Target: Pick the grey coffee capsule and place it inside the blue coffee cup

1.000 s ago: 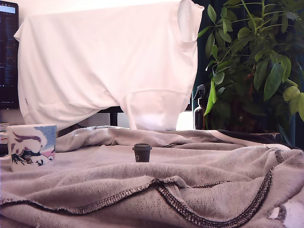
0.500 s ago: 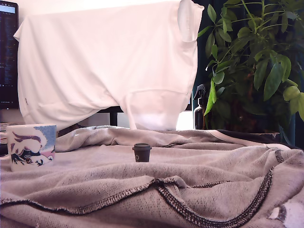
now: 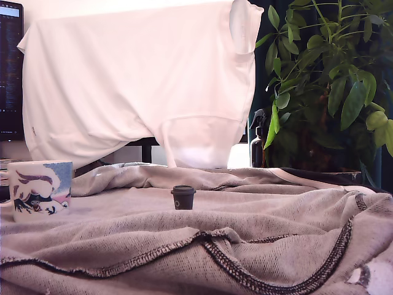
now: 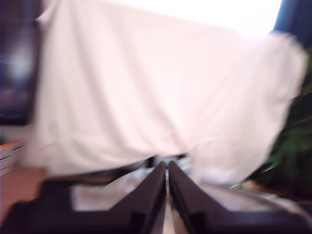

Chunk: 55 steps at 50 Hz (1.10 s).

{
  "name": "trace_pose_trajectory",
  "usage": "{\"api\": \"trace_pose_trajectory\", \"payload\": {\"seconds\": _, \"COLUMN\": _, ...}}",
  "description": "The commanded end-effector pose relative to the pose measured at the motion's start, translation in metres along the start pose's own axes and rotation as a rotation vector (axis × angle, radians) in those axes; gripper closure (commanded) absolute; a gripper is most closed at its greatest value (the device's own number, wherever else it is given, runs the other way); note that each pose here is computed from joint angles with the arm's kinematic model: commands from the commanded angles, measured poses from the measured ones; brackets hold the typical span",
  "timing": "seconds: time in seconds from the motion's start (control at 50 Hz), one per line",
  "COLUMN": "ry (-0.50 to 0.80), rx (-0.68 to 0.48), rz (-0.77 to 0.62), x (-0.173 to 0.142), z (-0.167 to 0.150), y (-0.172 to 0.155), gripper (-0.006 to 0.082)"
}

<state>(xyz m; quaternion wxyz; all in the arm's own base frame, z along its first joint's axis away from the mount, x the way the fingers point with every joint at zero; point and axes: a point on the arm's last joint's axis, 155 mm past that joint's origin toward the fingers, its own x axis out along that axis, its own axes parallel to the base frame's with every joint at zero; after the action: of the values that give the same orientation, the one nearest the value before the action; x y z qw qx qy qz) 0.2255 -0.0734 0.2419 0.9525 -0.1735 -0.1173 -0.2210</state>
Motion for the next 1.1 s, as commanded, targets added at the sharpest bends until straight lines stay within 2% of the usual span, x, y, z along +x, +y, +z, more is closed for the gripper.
{"api": "trace_pose_trajectory", "payload": {"seconds": 0.0, "ry": 0.047, "rx": -0.037, "rz": -0.027, "x": 0.000, "z": -0.019, "y": -0.003, "gripper": 0.0788}}
{"api": "trace_pose_trajectory", "payload": {"seconds": 0.34, "ry": 0.212, "rx": -0.110, "rz": -0.183, "x": 0.010, "z": -0.061, "y": -0.042, "gripper": 0.0788}}
{"api": "trace_pose_trajectory", "payload": {"seconds": 0.62, "ry": 0.341, "rx": -0.059, "rz": -0.265, "x": 0.025, "z": -0.096, "y": -0.066, "gripper": 0.0771}}
{"api": "trace_pose_trajectory", "payload": {"seconds": 0.66, "ry": 0.363, "rx": -0.054, "rz": -0.269, "x": 0.030, "z": -0.100, "y": -0.069, "gripper": 0.0714}}
{"api": "trace_pose_trajectory", "payload": {"seconds": 0.7, "ry": 0.377, "rx": -0.040, "rz": -0.277, "x": 0.035, "z": -0.103, "y": -0.072, "gripper": 0.0600}}
{"api": "trace_pose_trajectory", "payload": {"seconds": 0.8, "ry": 0.426, "rx": 0.012, "rz": -0.301, "x": 0.052, "z": -0.114, "y": -0.080, "gripper": 0.0125}}
{"api": "trace_pose_trajectory", "payload": {"seconds": 0.84, "ry": 0.457, "rx": 0.028, "rz": -0.309, "x": 0.060, "z": -0.121, "y": -0.083, "gripper": -0.0011}}
{"api": "trace_pose_trajectory", "payload": {"seconds": 0.86, "ry": 0.473, "rx": 0.039, "rz": -0.314, "x": 0.063, "z": -0.126, "y": -0.084, "gripper": -0.0049}}
{"api": "trace_pose_trajectory", "payload": {"seconds": 0.9, "ry": 0.494, "rx": 0.058, "rz": -0.323, "x": 0.071, "z": -0.132, "y": -0.087, "gripper": -0.0020}}
{"api": "trace_pose_trajectory", "payload": {"seconds": 1.08, "ry": 0.587, "rx": 0.126, "rz": -0.358, "x": 0.097, "z": -0.168, "y": -0.099, "gripper": -0.0020}}
